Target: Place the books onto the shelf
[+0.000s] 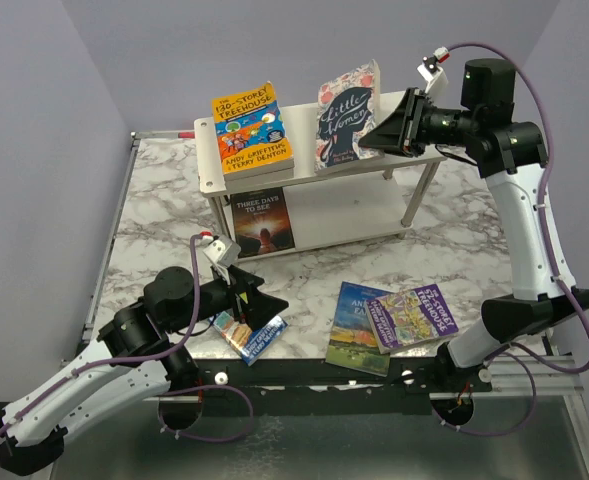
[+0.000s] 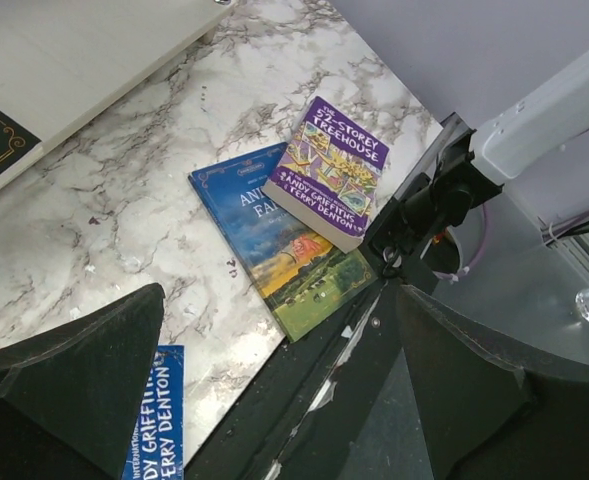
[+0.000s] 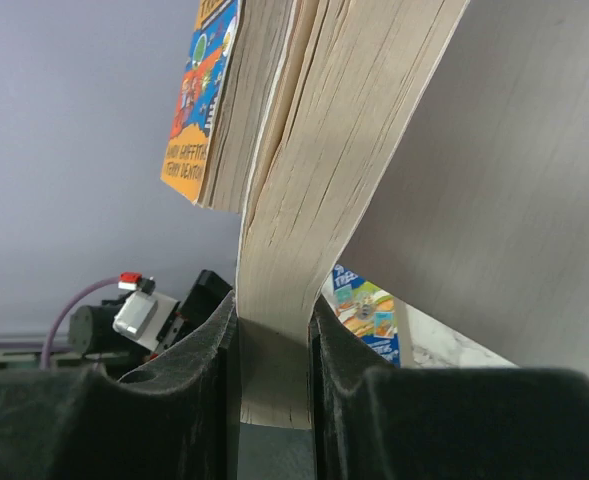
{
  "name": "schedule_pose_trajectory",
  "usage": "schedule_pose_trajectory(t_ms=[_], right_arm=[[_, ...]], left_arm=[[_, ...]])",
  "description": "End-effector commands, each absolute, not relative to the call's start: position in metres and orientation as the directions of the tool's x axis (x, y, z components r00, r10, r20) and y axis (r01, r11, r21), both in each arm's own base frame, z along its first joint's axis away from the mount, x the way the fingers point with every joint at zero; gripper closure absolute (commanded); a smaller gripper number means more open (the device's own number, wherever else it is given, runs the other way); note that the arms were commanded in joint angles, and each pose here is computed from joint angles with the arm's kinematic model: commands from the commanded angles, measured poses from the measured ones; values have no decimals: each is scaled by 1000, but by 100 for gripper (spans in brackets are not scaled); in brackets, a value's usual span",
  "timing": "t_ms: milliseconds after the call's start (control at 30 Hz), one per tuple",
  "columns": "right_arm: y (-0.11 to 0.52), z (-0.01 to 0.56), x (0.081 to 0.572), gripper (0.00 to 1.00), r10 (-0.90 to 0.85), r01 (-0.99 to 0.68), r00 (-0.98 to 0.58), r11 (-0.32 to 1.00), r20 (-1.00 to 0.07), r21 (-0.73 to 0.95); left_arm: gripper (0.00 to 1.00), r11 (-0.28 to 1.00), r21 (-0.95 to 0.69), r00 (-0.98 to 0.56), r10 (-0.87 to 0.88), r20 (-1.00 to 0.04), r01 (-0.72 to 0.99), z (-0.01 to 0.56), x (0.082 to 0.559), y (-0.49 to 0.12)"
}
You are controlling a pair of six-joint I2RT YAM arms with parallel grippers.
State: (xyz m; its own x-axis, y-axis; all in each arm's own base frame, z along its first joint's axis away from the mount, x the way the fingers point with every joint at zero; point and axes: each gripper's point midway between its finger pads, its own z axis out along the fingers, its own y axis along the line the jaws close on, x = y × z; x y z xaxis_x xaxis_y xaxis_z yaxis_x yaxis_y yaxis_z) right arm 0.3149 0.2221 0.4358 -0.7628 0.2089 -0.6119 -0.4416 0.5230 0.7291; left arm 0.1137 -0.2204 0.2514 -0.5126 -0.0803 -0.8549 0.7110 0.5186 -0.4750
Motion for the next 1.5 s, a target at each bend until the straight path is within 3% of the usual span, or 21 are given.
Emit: schedule_pose_trajectory(t_ms=[0,433,700,800,1200,1233,1300,1467], right_arm=[[241,459,303,99,119,-557,-786,288,-606,779],[247,421,335,94,59,-481,-851,308,-521,821],[241,400,350,67,70,-457,-847,407,-526,791],[238,398,353,52,72,-463,-836,439,-544,770],[212,409,361,29,133,-449,-744,627,-655,637],[211,409,362,24,134,-446,-742,632,-657,633],[207,409,363,2,136,-439,-728,661,-672,609],[184,411,381,0,167,-374,-644,782,-746,498]], left_arm=[[1,475,-466,-485,-91,-870,746,258,108,-222],[1,461,-471,-483,-100,-870,752,259,106,-222],[1,459,-470,-480,-104,-871,754,260,106,-221],[1,461,-470,-480,-104,-871,753,259,106,-221],[1,459,-469,-479,-104,-872,755,260,106,-222],[1,457,-469,-479,-102,-872,755,259,106,-222],[1,457,-470,-480,-102,-871,755,259,106,-222],[1,458,-470,-480,-102,-871,755,259,106,-222]])
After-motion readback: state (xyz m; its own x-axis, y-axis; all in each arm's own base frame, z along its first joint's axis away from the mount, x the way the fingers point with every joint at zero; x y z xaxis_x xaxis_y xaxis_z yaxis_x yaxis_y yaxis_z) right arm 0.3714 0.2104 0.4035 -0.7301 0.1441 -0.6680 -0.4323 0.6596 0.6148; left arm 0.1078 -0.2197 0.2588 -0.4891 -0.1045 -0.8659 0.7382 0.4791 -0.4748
